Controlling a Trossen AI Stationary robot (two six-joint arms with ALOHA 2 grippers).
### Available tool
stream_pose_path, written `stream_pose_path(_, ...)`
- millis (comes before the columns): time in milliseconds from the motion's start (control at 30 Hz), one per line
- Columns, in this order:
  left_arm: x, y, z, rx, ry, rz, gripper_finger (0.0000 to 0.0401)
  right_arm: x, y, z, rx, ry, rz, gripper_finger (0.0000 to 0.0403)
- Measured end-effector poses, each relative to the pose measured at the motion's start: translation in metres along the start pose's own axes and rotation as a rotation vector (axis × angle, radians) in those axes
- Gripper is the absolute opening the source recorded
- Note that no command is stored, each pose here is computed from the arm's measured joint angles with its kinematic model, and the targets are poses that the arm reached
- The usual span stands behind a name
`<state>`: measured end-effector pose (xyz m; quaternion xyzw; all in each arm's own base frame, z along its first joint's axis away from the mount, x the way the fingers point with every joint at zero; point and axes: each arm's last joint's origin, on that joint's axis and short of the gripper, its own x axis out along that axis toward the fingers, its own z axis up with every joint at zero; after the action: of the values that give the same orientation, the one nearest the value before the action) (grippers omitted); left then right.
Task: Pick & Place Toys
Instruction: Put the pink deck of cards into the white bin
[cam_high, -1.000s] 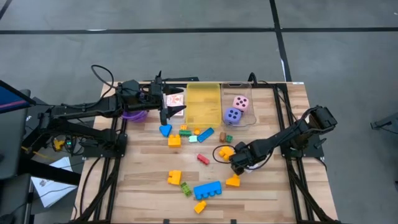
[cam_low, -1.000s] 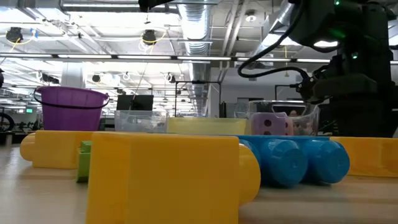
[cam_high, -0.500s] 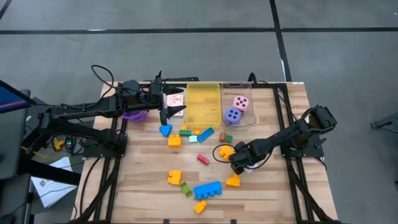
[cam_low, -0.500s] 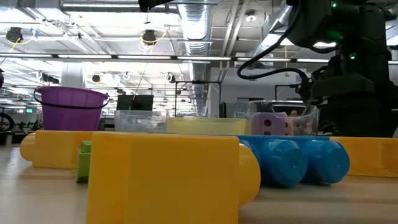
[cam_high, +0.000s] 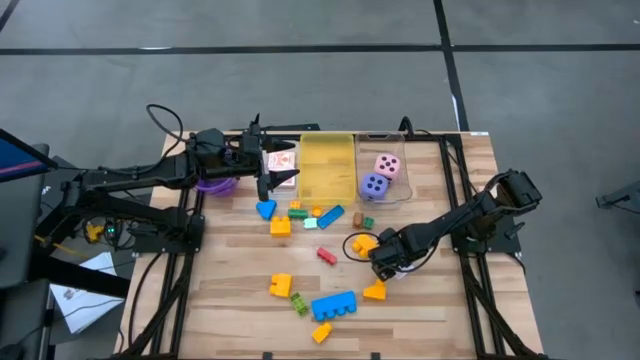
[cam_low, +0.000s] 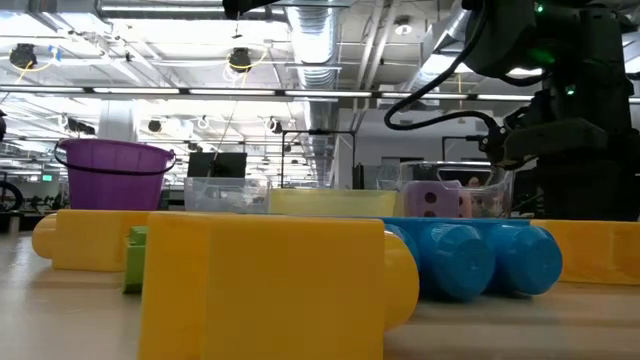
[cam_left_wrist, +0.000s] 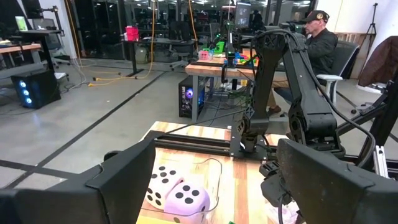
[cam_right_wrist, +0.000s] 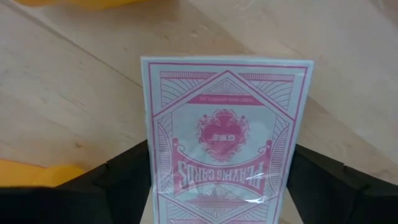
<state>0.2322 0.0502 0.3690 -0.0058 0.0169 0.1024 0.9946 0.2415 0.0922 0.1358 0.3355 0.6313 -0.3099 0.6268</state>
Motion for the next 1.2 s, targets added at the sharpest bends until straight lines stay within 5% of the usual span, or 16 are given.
stream_pose_path(367, 0.000, 0.000, -0.002, -0.049, 0.021, 0.000, 0.0332, -0.038, 0.004, 0.008, -0.097, -0.049, 0.098, 0.0314)
stream_pose_path(700, 0.003, -0.001, -0.010, -0.579, 0.085, 0.021, 0.0332, -0.121, 0.014, 0.043, -0.316, -0.347, 0.243, 0.0321)
stream_pose_path(900, 0.018, -0.006, -0.026, -0.832, 0.178, 0.046, 0.0332, -0.159, 0.017, 0.070, -0.440, -0.477, 0.144, 0.0320)
stream_pose_path(1200, 0.045, -0.015, -0.051, -1.063, 0.275, 0.091, 0.0332, -0.193, 0.017, 0.105, -0.550, -0.572, 0.086, 0.0320)
